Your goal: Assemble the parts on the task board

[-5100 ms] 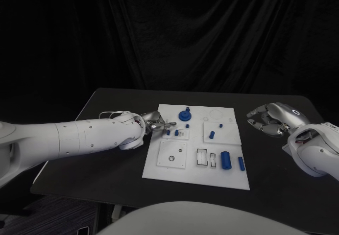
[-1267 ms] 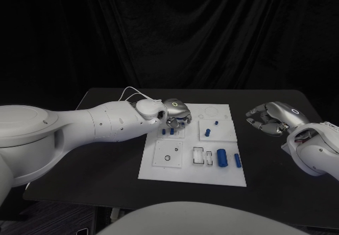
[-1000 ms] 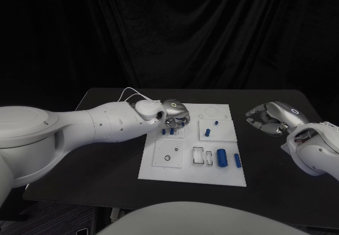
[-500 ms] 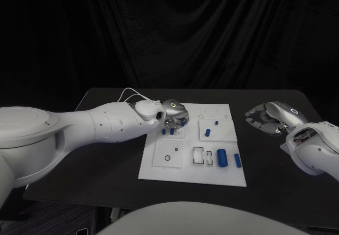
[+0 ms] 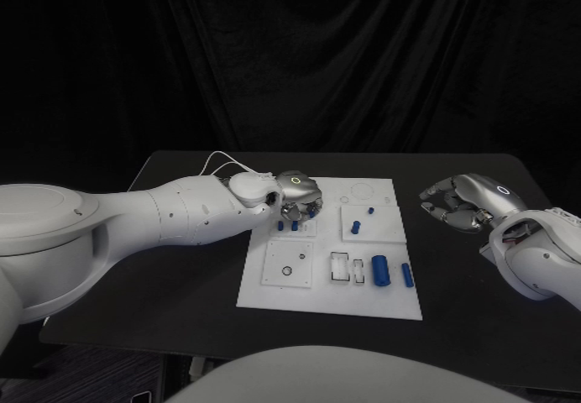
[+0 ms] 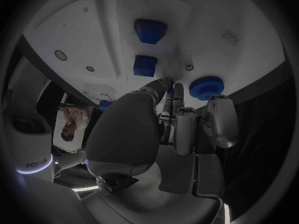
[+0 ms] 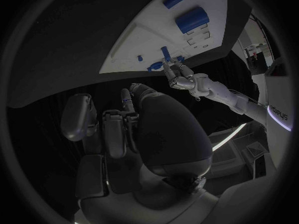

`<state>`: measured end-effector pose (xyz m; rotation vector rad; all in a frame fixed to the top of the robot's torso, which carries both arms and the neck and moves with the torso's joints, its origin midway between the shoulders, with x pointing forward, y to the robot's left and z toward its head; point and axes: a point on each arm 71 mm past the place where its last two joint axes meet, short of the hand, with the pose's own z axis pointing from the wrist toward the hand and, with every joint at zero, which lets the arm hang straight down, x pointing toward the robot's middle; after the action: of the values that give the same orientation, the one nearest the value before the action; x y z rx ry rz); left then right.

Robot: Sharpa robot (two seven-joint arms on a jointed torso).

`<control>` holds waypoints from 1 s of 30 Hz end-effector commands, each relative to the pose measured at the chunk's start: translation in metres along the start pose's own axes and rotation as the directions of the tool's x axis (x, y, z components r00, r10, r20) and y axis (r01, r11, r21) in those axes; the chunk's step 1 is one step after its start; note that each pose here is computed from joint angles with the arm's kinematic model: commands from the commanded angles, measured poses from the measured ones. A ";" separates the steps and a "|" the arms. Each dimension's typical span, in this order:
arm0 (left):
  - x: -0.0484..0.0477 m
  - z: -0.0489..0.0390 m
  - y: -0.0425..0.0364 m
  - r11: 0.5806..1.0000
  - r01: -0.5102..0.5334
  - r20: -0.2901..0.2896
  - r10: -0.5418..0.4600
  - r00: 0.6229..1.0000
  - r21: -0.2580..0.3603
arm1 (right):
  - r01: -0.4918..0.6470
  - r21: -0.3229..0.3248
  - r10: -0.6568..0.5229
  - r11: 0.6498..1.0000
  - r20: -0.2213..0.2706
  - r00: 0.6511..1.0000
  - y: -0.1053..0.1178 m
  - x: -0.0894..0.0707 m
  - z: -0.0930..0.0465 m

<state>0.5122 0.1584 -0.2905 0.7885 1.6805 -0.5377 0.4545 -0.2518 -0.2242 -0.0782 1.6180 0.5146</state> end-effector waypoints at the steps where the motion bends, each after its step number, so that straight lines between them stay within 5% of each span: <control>1: -0.0023 -0.0003 -0.0037 0.999 -0.009 0.047 0.007 0.999 0.038 | 0.002 0.010 -0.002 1.000 -0.002 1.000 -0.001 0.001 0.000; 8: -0.0027 -0.0060 -0.0004 0.999 -0.014 0.078 0.012 0.997 0.031 | 0.002 0.012 -0.002 1.000 -0.002 1.000 -0.001 0.001 -0.001; 16: -0.0072 -0.0251 0.0066 1.000 -0.010 0.140 0.011 0.990 -0.001 | 0.003 0.017 -0.003 1.000 -0.002 1.000 -0.003 0.000 -0.002; 23: -0.0193 -0.0484 0.0258 0.999 -0.019 0.156 0.025 0.987 -0.036 | 0.005 0.024 -0.005 1.000 -0.005 1.000 -0.005 0.000 -0.002; 30: -0.0168 -0.0601 0.0385 0.994 0.073 0.119 -0.063 0.991 -0.081 | 0.007 0.028 -0.007 1.000 -0.008 1.000 -0.006 0.001 -0.002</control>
<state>0.5019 0.2243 -0.2584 0.6925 1.5776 -0.5133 0.4545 -0.2562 -0.2248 -0.0733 1.6225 0.5032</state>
